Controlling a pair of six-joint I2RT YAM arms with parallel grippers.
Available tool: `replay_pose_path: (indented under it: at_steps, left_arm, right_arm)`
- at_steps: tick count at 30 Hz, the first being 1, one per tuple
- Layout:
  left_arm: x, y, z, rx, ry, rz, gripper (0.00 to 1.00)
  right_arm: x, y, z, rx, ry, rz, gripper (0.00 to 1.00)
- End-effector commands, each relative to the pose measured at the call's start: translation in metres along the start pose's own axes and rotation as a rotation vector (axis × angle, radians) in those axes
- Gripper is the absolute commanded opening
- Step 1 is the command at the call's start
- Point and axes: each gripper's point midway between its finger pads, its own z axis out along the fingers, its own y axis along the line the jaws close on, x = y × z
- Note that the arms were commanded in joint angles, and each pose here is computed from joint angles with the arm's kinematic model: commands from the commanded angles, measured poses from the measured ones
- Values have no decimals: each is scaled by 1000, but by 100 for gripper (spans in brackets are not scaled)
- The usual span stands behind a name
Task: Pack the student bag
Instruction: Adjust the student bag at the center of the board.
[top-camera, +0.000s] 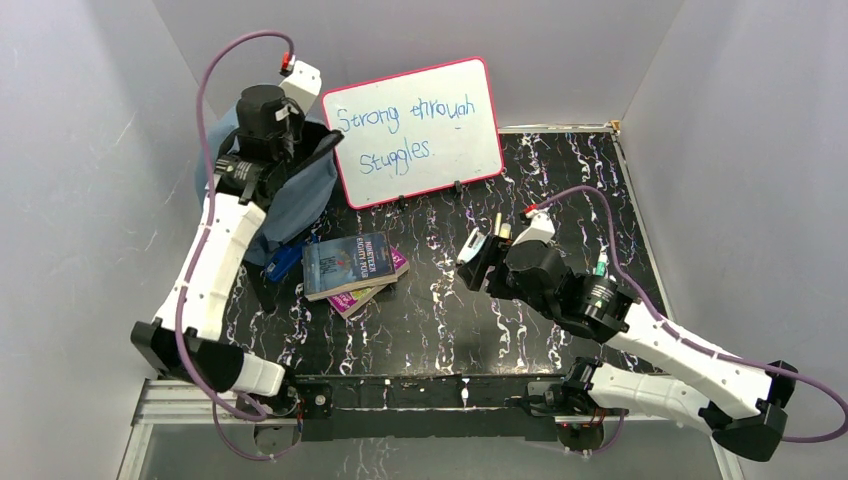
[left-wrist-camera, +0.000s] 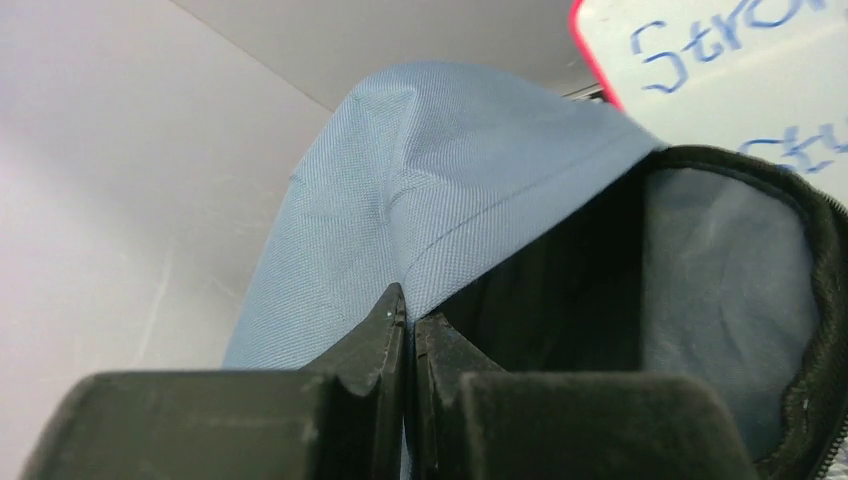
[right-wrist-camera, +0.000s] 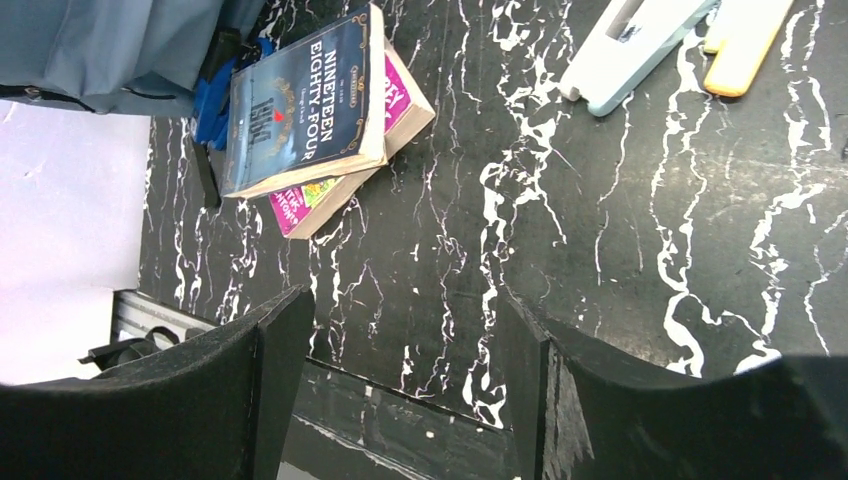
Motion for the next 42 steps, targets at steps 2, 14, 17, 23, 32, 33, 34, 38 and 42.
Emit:
replay_pose_path:
  at_steps: [2,14,17,23,32,33,34,38,42]
  left_arm:
    - [-12,-6,-47,139,-87,-256,0]
    - [-10,-57,-80,407,-59,-508,0]
    - [-2,-65,-81,424,-27,-514,0]
    - [6,-72,-82,445,-11,-508,0]
    - [13,-78,-83,453,10,-529,0]
    - [12,-78,-83,454,7,-526,0]
    - [12,-77,-84,453,4,-522,0]
    - [12,-75,-85,449,0,-516,0]
    - [12,-74,-86,449,-9,-496,0]
  right_arm:
    - [-16,34,1,-97,-27,47,76]
    - [-42,119,-6,-386,-25,213,91]
    - [-39,138,2,-423,25,309,98]
    - [-36,177,29,-448,103,379,99]
    - [-44,204,67,-432,87,424,99]
    - [-45,207,72,-426,83,428,99]
    - [-47,210,76,-421,77,432,99]
    - [-48,217,96,-389,83,451,99]
    - [-41,214,123,-323,116,489,95]
